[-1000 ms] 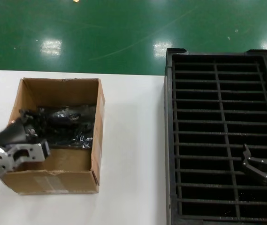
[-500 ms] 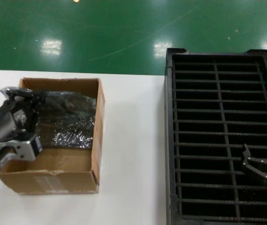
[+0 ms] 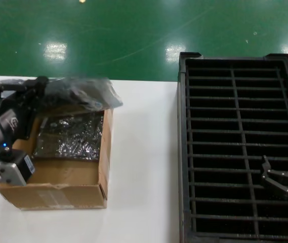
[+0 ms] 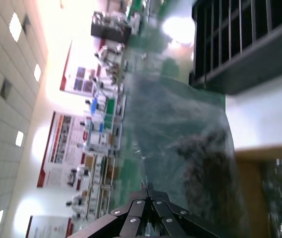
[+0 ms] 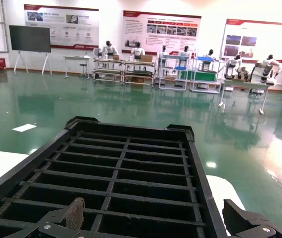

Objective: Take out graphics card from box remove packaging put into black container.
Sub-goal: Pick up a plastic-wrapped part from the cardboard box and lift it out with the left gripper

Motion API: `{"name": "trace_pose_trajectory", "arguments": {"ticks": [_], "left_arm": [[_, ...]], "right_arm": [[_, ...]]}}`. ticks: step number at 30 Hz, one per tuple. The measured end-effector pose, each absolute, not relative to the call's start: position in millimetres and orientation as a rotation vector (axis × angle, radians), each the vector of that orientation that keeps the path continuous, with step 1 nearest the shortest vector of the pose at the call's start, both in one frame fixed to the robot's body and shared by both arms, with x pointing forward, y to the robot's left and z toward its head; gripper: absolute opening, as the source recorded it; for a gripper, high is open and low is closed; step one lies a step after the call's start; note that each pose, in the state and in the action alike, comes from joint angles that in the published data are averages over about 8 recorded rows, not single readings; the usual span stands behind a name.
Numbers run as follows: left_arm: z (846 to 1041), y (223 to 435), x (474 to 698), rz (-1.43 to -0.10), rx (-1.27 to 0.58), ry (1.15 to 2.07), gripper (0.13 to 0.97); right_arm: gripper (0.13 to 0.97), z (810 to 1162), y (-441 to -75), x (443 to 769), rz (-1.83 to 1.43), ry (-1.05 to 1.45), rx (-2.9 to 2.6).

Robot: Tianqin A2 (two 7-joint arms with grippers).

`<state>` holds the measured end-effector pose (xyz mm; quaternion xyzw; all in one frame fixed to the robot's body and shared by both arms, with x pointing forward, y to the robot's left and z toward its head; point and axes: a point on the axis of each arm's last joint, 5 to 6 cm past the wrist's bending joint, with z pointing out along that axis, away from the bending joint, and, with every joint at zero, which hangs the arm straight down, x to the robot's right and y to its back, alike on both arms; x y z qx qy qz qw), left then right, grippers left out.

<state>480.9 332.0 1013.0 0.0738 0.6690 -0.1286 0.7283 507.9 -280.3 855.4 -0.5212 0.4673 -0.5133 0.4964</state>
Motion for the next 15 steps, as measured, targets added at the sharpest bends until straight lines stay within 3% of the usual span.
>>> {"name": "trace_pose_trajectory", "arguments": {"ticks": [5, 15], "left_arm": [[1008.5, 323, 465, -0.352, 0.206, 1.47, 0.14], [977.3, 310, 447, -0.44, 0.257, 1.529, 0.14]], "right_arm": [[0.966, 855, -280, 508, -1.243, 1.132, -1.262], [0.966, 855, -280, 508, -1.243, 1.132, -1.262]]}}
